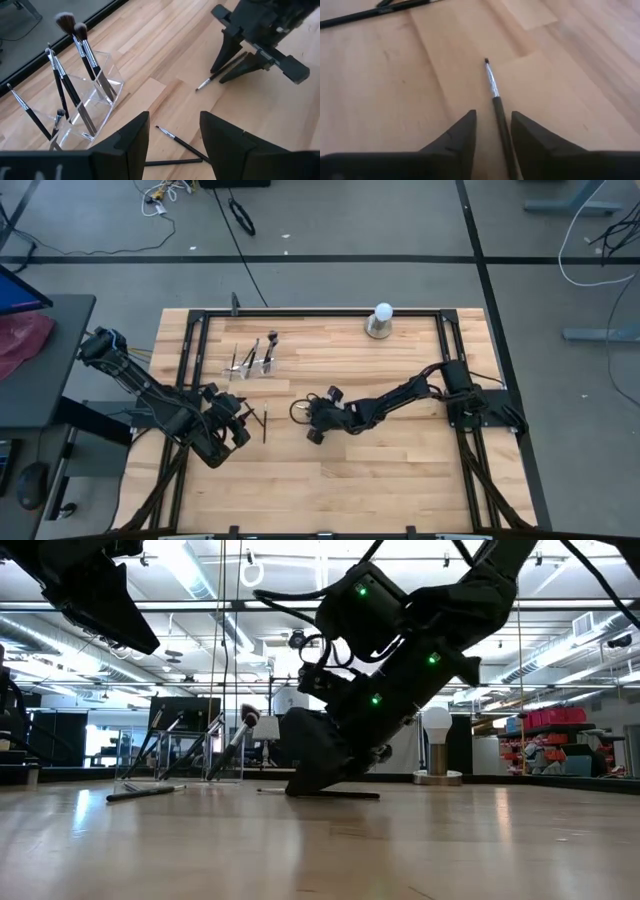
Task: Put items in baskets/containers
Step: Put the black eyeshadow brush into the middle section of the transparent organizer
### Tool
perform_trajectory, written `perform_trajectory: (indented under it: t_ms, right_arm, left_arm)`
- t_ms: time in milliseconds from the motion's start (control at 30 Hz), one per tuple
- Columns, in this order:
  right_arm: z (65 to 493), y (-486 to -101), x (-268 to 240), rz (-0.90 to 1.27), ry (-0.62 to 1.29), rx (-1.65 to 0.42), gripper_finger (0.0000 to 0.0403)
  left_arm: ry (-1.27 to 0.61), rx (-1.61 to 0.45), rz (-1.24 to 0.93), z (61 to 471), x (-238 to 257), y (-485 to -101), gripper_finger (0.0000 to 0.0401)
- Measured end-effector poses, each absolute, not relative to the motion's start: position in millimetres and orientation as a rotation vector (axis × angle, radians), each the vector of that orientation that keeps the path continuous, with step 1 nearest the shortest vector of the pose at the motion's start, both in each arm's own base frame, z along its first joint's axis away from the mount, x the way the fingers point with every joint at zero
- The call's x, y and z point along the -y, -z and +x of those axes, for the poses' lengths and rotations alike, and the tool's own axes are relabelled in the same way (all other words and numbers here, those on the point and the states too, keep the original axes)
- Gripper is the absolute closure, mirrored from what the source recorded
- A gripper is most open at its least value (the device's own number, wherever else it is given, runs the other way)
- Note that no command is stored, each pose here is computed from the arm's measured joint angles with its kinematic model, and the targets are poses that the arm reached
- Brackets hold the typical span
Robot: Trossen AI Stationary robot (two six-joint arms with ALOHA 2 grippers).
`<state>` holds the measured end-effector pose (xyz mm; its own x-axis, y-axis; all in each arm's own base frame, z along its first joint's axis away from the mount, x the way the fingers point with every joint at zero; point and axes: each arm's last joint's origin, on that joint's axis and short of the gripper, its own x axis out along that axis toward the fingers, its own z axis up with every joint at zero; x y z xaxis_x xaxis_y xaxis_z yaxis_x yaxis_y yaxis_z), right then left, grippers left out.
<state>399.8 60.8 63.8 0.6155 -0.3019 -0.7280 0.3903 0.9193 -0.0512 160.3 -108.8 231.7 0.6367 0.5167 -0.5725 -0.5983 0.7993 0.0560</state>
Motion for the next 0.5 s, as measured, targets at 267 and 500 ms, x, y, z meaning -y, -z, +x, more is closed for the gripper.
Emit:
perform_trajectory:
  t_ms: [267,500]
  right_arm:
    - [401,-62,-44,0.011,0.228,-0.833,0.0386]
    - [373,-63,-43,0.063,0.296,-0.749,0.0396]
  left_arm:
    - [-0.634,-0.611,-0.134,160,109,-232,0.0220]
    - [-0.619,-0.557,-0.132,164,112,-230,0.0220]
